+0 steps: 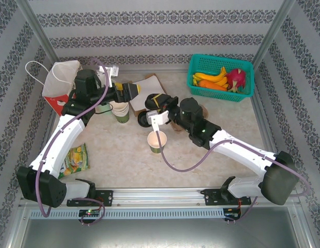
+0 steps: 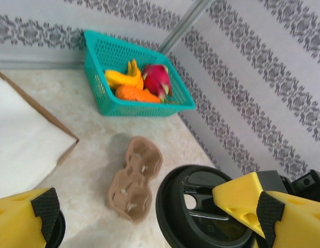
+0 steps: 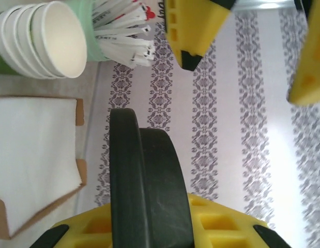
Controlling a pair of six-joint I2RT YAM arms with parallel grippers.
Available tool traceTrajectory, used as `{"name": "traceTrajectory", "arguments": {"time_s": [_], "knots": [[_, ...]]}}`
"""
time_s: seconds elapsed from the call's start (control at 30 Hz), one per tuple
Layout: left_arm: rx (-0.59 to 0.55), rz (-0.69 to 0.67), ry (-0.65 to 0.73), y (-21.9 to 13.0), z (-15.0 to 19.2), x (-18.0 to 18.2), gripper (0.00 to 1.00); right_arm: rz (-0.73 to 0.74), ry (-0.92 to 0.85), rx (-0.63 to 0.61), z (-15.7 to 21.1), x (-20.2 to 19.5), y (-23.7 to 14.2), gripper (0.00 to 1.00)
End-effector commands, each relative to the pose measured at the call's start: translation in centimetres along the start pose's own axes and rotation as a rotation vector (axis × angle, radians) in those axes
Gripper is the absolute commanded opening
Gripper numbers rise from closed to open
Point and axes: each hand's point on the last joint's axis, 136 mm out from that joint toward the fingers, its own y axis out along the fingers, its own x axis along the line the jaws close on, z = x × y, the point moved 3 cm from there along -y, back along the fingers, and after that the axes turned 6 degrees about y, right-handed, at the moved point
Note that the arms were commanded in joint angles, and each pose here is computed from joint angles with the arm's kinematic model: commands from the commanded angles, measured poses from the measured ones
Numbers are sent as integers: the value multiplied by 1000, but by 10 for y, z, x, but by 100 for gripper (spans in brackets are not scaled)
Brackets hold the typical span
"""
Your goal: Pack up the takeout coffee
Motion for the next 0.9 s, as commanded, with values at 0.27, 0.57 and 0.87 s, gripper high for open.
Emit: {"name": "traceTrajectory", "arguments": {"time_s": [0.27,0.57,0.87], "knots": [[215,49,145,-11,23,-12,97,49,-465,-87,-17,8,5,3],[391,89,135,-3,40,-11,77,46,-522,-122,-23,12,13,4],[454,128,184,10,50,-12,56,78,-525,-213,-36,7,12,5]]}}
